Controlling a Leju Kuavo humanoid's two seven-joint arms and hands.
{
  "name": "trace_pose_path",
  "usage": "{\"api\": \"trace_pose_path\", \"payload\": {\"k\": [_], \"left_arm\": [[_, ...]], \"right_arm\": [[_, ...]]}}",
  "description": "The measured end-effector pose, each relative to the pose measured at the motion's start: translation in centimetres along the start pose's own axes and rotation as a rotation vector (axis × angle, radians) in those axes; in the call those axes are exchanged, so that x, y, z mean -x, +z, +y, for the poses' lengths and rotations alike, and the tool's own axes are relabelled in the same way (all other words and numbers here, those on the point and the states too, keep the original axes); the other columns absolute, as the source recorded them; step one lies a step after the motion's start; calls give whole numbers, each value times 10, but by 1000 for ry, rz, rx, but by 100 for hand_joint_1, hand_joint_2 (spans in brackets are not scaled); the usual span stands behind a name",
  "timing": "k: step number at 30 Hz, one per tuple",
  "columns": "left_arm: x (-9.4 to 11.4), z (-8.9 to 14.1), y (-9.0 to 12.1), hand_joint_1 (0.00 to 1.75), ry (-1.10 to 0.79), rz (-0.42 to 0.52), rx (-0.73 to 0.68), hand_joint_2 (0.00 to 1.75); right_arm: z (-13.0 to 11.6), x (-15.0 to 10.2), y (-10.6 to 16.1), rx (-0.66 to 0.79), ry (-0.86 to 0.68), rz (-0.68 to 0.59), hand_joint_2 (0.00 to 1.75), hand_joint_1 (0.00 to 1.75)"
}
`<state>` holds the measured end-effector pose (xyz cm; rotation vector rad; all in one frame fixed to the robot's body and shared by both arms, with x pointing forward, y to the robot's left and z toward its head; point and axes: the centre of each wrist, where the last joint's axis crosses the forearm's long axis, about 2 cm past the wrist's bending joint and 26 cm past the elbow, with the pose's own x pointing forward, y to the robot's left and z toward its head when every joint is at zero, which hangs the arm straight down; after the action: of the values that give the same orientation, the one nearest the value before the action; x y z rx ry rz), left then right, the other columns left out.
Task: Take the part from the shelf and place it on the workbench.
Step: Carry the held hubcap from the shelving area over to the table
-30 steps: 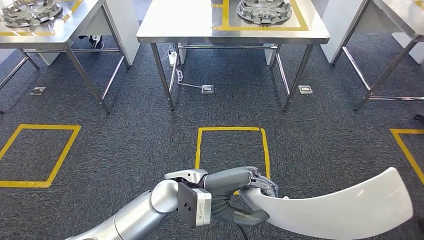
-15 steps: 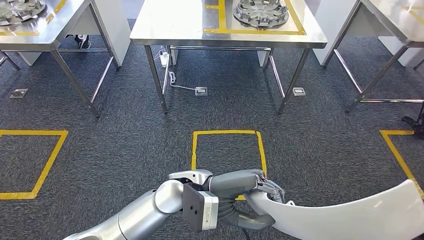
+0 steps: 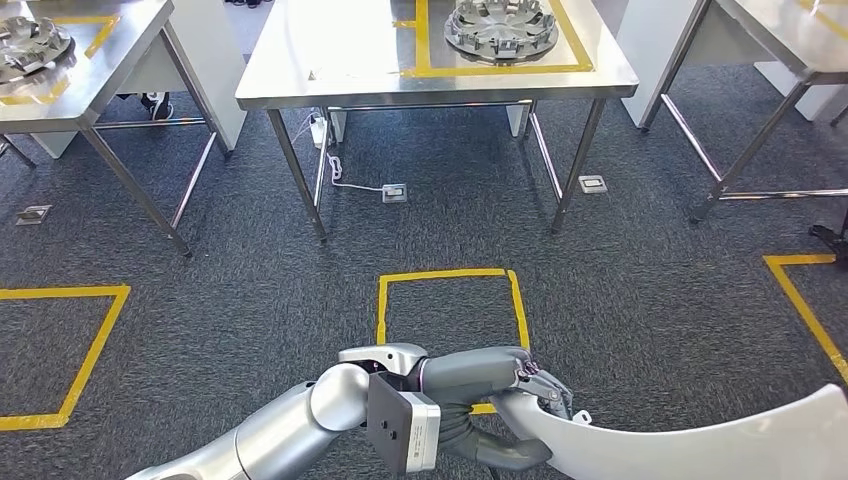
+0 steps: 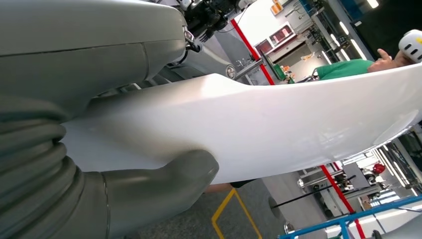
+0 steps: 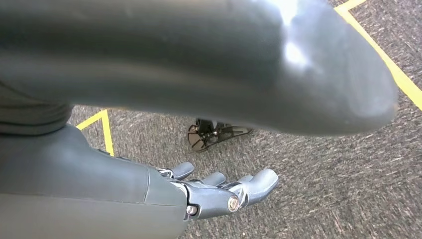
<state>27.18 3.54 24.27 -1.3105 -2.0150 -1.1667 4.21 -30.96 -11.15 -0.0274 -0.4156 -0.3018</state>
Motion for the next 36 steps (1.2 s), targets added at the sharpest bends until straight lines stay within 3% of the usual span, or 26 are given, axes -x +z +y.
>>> {"api": "trace_pose_path", "payload": {"k": [36], "left_arm": [[8,-5,-2,175,24,39,19,175]], "right_arm": [[5,6,2,-8,4,16,0,0]]}}
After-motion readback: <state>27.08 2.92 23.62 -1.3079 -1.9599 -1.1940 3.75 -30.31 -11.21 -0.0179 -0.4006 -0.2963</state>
